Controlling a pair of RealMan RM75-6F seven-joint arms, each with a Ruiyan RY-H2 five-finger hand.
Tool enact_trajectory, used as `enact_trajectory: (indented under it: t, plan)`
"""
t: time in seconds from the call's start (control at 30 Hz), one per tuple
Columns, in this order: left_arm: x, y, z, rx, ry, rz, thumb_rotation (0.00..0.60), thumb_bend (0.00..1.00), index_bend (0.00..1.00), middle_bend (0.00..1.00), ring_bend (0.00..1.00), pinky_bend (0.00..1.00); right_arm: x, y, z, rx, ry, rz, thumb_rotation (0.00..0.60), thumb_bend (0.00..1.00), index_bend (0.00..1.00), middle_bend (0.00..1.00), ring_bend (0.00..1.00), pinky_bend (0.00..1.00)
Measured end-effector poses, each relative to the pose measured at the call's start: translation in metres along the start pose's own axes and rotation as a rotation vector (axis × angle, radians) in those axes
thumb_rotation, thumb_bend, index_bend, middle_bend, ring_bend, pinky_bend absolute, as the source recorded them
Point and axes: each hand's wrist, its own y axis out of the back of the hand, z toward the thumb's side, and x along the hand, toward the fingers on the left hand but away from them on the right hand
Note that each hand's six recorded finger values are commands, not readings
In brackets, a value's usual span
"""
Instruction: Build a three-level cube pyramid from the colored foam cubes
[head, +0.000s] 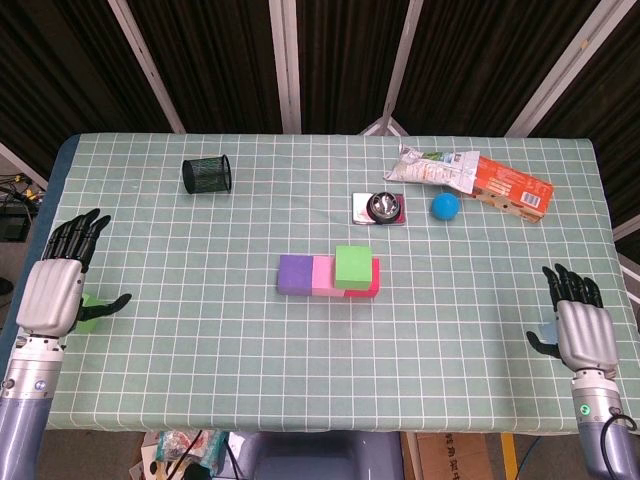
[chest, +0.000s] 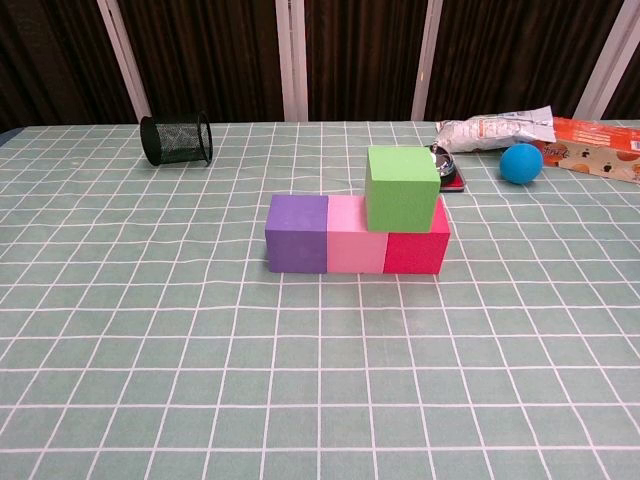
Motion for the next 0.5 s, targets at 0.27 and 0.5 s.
enact_trajectory:
  t: [0.27, 0.5]
  plan:
    - [-0.014, -0.013, -0.025, 0.022, 0.034, -0.051, 0.6, 0.04, 0.0, 0.0, 0.0, 0.0, 0.005, -0.019, -0.019, -0.023, 0.002, 0.001, 0.6, 0.25, 0.0, 0.0, 0.0, 0.02]
    - [-0.021, -0.017, -0.044, 0.098, 0.039, -0.122, 0.6, 0.04, 0.0, 0.0, 0.0, 0.0, 0.004, -0.023, -0.019, -0.03, 0.012, 0.017, 0.6, 0.25, 0.0, 0.0, 0.0, 0.02]
